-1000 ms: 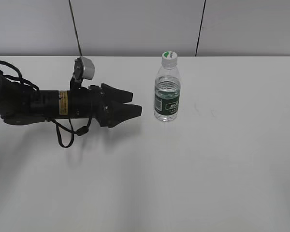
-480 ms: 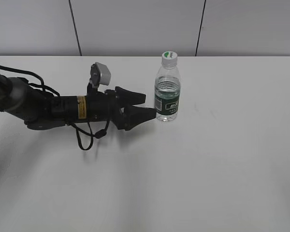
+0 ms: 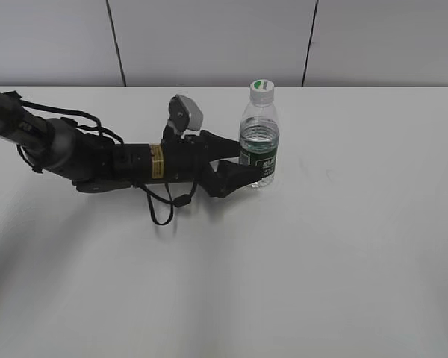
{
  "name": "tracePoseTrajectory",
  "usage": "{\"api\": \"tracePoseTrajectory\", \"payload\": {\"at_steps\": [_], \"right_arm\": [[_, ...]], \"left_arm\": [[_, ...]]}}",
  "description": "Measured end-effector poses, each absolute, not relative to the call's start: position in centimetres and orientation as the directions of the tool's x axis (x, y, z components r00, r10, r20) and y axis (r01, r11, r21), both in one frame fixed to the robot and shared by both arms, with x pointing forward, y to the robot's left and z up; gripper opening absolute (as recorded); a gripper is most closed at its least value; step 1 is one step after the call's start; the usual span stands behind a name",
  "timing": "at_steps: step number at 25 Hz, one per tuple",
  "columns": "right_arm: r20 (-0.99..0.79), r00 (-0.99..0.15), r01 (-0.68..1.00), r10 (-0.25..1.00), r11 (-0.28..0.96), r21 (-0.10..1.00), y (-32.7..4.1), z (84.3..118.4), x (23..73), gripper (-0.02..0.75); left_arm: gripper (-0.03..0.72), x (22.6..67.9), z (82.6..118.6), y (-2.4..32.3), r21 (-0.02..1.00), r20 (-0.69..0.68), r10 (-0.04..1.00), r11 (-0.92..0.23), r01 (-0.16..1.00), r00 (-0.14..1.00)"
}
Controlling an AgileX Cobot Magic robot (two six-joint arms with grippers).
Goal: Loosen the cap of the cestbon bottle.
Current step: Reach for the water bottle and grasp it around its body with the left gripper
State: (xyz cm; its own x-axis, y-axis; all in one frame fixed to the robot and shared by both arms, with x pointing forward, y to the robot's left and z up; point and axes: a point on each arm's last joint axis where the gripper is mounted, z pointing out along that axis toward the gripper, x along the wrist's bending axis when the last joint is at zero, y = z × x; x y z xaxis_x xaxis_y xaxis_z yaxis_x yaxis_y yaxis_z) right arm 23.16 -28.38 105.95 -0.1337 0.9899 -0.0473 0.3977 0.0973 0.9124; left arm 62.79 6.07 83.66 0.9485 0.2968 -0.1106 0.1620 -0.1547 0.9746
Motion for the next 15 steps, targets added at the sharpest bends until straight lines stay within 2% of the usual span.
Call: {"api": "tracePoseTrajectory", "payload": {"at_steps": [15], "right_arm": [[-0.047, -0.134, 0.398, 0.990, 0.097, 0.912, -28.4, 105.9, 23.2, 0.527]], "left_arm": [[0.666, 64.1, 82.5, 3.1, 0.983, -0.082, 0.292, -0.134, 0.126, 0.953]]}}
